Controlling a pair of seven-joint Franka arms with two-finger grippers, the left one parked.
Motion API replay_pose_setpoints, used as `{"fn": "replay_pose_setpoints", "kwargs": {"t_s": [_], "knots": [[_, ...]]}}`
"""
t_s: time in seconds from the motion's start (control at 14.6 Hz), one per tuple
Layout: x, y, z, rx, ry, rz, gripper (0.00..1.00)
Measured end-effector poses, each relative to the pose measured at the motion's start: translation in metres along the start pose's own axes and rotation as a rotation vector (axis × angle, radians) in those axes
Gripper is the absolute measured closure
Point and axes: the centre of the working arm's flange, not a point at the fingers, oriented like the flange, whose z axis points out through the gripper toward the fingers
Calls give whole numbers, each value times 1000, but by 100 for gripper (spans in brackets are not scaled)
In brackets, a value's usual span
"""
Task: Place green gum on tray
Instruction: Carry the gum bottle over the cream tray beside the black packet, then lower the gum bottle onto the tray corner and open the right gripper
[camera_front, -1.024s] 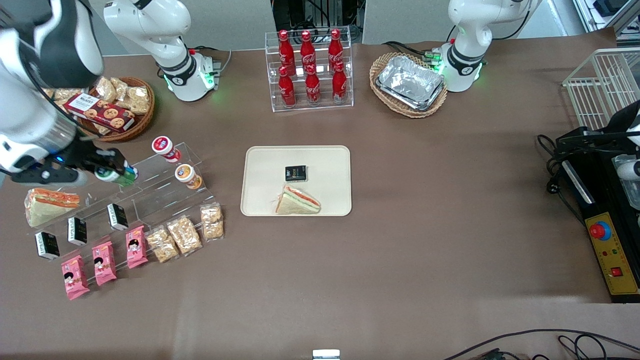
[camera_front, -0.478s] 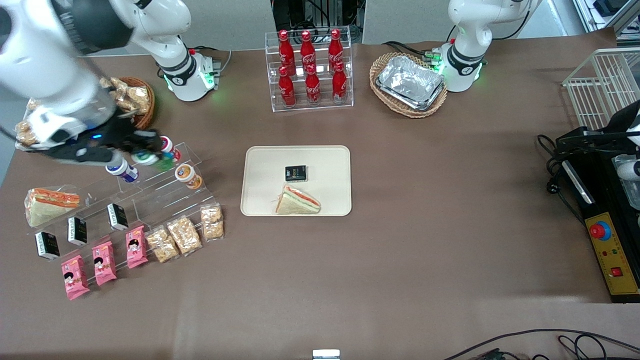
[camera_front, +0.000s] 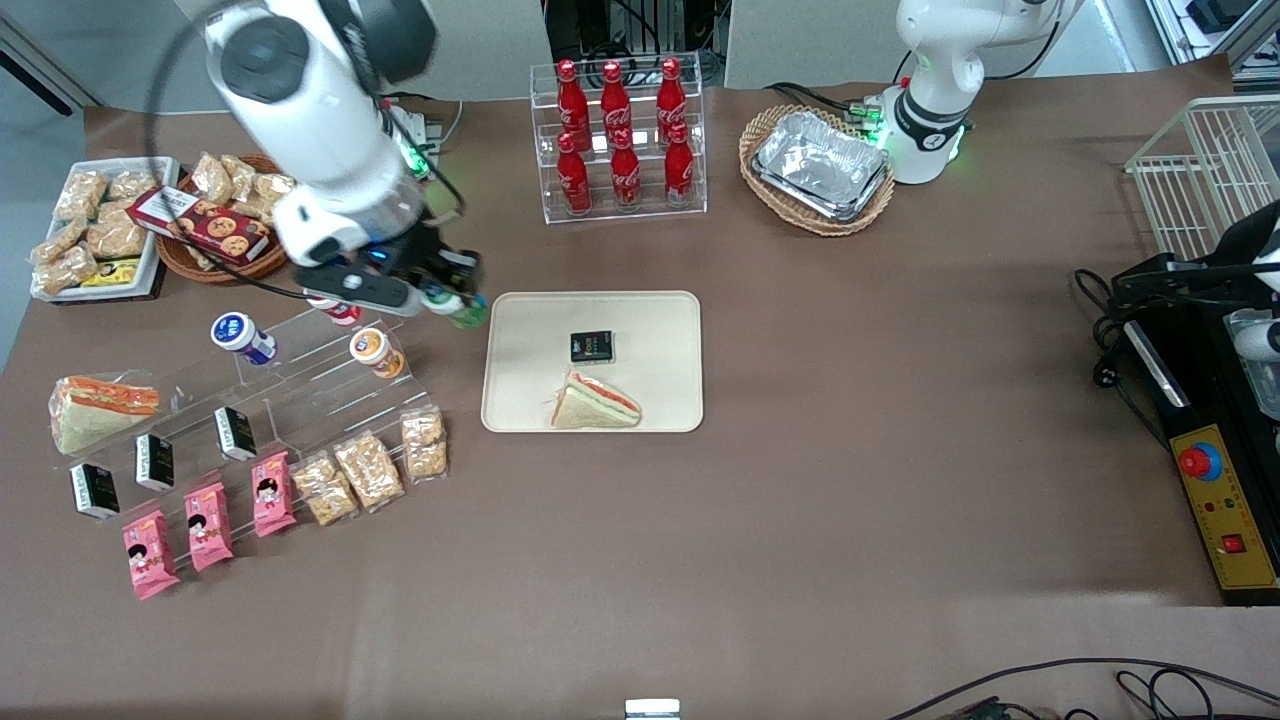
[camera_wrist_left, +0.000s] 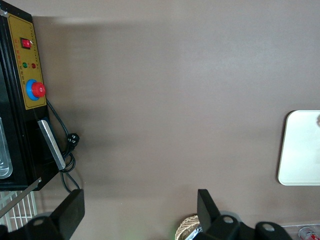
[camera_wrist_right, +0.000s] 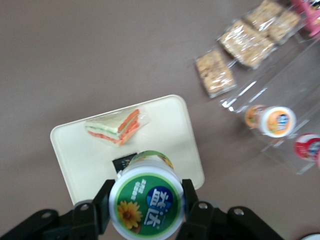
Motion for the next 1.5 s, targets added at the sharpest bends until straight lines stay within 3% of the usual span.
{"fn": "replay_pose_setpoints", "kwargs": {"t_s": [0.2,0.55,0.82,1.5], "knots": [[-17,-16,61,32,15,17,41],[-41,2,154,36,16,17,41],[-62,18,192,-1,-9,5,41],[-117,41,254,-3,-6,7,41]]}}
